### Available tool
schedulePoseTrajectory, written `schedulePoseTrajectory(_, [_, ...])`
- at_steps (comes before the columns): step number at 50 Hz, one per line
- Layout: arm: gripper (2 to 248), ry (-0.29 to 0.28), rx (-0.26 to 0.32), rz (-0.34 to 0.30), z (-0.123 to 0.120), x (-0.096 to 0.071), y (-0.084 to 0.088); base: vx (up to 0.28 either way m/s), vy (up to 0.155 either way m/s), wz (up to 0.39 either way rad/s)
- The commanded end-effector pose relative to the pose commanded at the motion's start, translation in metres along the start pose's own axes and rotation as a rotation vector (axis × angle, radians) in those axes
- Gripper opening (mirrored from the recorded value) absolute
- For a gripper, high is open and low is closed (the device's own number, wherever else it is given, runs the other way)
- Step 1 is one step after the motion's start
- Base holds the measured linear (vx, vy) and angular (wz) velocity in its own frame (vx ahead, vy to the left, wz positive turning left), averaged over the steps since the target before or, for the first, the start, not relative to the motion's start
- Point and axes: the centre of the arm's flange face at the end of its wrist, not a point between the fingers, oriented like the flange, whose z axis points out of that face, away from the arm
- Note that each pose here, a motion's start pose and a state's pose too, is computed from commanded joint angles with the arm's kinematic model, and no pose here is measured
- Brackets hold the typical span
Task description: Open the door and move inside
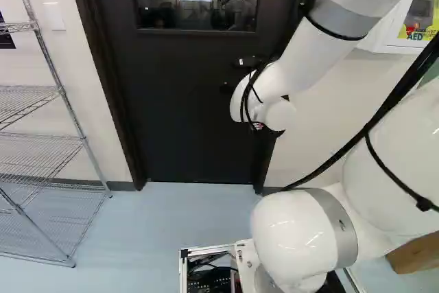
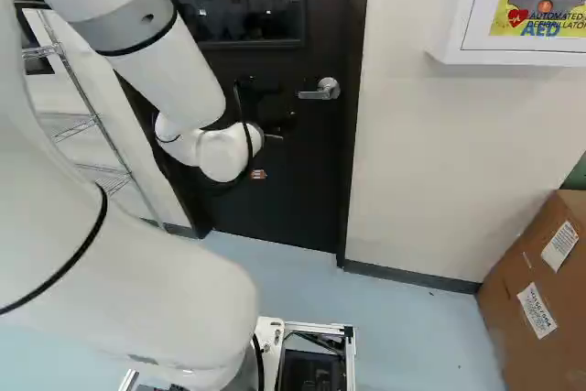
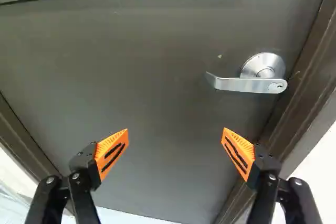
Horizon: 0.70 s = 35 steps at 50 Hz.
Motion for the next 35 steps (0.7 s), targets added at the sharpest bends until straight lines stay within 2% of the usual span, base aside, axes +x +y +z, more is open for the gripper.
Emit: schedulePoseTrajectory(35, [247,0.079,-0.003,0.000,0.025,0.042,0.001,0.000,0.000,0.000])
